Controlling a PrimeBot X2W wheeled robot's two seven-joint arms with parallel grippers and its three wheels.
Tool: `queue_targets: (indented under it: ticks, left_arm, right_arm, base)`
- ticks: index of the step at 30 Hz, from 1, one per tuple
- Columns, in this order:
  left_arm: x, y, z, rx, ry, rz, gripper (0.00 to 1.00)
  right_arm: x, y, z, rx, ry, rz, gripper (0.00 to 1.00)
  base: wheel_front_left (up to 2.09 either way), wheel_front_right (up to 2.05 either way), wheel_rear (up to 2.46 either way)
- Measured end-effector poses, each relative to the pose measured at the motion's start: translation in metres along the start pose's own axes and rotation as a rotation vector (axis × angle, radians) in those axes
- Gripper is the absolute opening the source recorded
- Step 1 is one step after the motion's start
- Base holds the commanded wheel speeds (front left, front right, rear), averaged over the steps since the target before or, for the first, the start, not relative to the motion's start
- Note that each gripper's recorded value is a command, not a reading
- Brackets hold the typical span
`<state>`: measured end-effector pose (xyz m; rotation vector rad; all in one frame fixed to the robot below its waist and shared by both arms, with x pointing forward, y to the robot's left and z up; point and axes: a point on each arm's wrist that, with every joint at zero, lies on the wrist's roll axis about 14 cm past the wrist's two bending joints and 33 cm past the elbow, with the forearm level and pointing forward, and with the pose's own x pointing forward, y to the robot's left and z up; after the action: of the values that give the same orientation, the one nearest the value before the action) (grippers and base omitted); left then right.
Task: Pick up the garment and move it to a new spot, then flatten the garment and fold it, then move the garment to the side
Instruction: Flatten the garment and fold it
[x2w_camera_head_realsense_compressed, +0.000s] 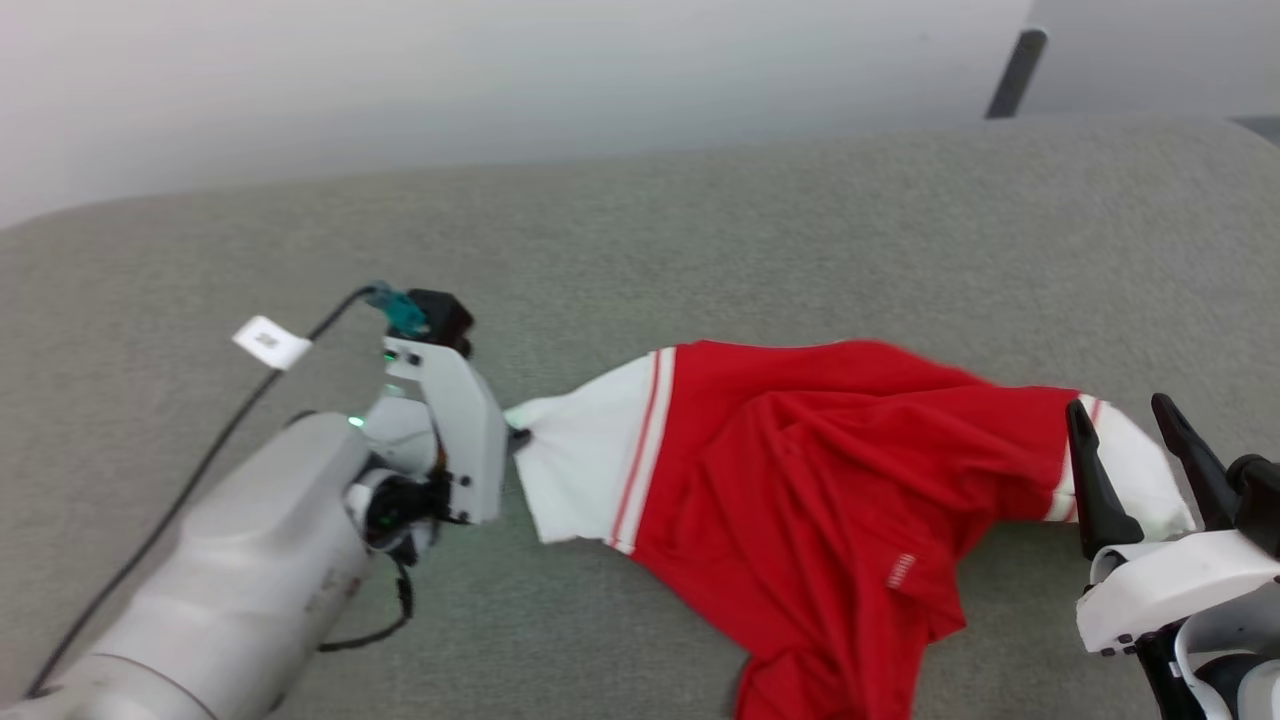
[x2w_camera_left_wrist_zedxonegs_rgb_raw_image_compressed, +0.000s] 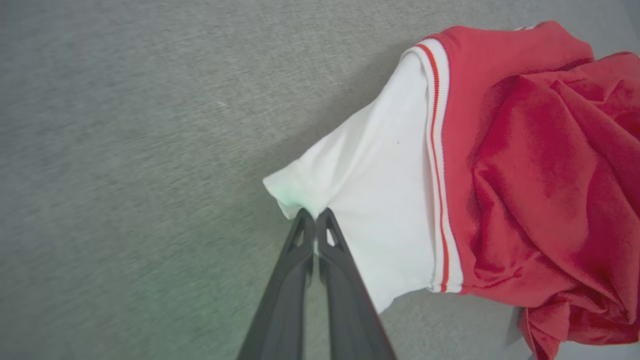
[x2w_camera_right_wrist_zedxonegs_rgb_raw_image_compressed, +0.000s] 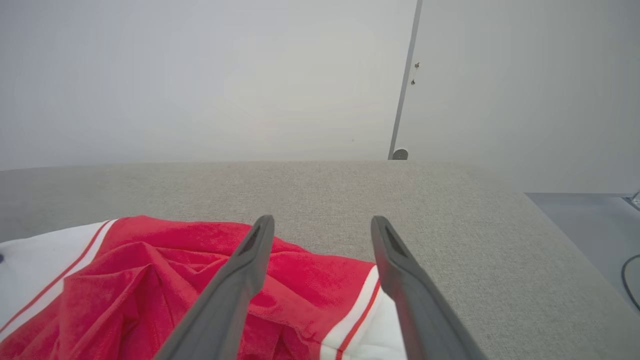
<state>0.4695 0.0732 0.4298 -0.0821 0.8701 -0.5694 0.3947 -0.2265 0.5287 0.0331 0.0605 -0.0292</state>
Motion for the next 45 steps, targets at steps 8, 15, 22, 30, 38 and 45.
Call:
queue_targets:
  ticks: [8, 15, 22, 30, 38, 45]
  left_arm:
    - [-0.049, 0.055, 0.009, -0.030, -0.077, 0.158, 0.00]
    - [-0.088, 0.101, -0.001, -0.063, -0.095, 0.293, 0.00]
    - [-0.104, 0.132, -0.030, -0.139, -0.064, 0.380, 0.00]
    - [-0.102, 0.131, -0.044, -0.191, -0.072, 0.375, 0.17]
    - [-0.112, 0.128, -0.032, -0.151, -0.142, 0.381, 1.00]
    - [-0.128, 0.126, -0.009, -0.073, -0.236, 0.389, 1.00]
  right_arm:
    - [0.000, 0.017, 0.014, -0.016, -0.027, 0.056, 1.00]
    - [-0.002, 0.023, 0.020, -0.027, -0.038, 0.081, 1.00]
    - [-0.003, 0.023, 0.025, -0.035, -0.044, 0.083, 1.00]
    - [-0.001, 0.025, 0.025, -0.032, -0.042, 0.089, 1.00]
    - [-0.004, 0.028, 0.027, -0.029, -0.054, 0.096, 1.00]
    - [-0.007, 0.031, 0.032, -0.027, -0.072, 0.102, 1.00]
  base:
    - [0.00, 0.00, 0.00]
    - [0.00, 0.00, 0.00]
    - [0.00, 0.00, 0.00]
    - [0.00, 0.00, 0.00]
    - [0.00, 0.00, 0.00]
    - [0.00, 0.00, 0.00]
